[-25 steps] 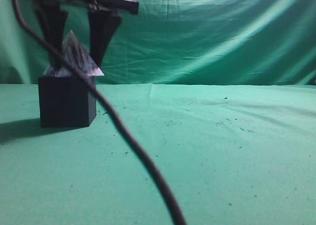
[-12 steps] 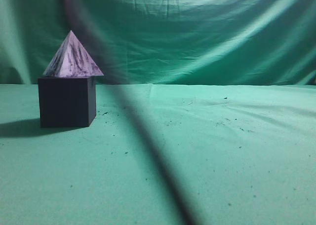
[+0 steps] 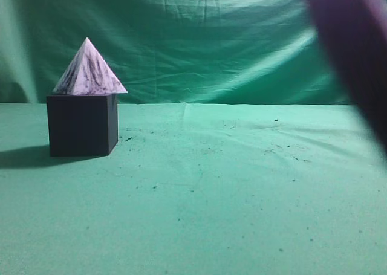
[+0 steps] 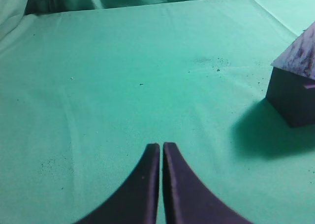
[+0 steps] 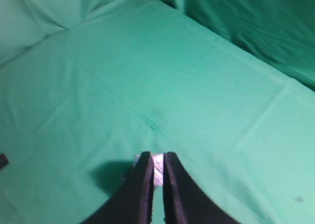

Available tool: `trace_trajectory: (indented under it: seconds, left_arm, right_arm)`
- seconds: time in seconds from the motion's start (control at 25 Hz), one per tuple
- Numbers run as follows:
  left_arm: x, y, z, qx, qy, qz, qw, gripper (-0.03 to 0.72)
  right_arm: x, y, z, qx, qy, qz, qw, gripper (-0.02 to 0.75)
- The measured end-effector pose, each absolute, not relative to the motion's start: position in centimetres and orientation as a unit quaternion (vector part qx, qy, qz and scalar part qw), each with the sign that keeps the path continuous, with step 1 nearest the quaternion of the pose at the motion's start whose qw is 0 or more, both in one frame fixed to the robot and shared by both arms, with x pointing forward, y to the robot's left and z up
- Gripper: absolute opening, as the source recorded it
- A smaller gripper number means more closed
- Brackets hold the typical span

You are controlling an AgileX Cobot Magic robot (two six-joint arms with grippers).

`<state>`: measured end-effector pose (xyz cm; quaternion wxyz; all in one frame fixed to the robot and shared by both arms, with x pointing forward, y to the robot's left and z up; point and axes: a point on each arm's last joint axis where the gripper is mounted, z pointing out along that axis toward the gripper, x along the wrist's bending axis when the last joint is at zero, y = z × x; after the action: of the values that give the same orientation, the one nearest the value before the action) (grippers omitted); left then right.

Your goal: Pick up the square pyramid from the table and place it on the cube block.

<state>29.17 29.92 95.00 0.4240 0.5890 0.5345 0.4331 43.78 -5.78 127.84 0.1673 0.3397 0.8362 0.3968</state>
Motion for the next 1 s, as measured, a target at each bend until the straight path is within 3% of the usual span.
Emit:
trace_trajectory:
  seconds: [0.28,0.72,1.0]
  left_arm:
    - [29.2,29.9,95.0,0.589,0.534,0.433,0.424,0.0]
    - [29.2,29.9,95.0,0.589,0.534,0.433,0.424,0.0]
    - [29.2,29.9,95.0,0.589,0.534,0.433,0.424,0.0]
  right_arm:
    - [38.5,-13.1,124.5,0.345,0.853,0.35,0.175,0.067]
    - [31.7,-21.0,119.1,0.321,0.815,0.447,0.18,0.067]
    - [28.5,-25.0,118.3,0.318,0.806,0.464,0.184,0.067]
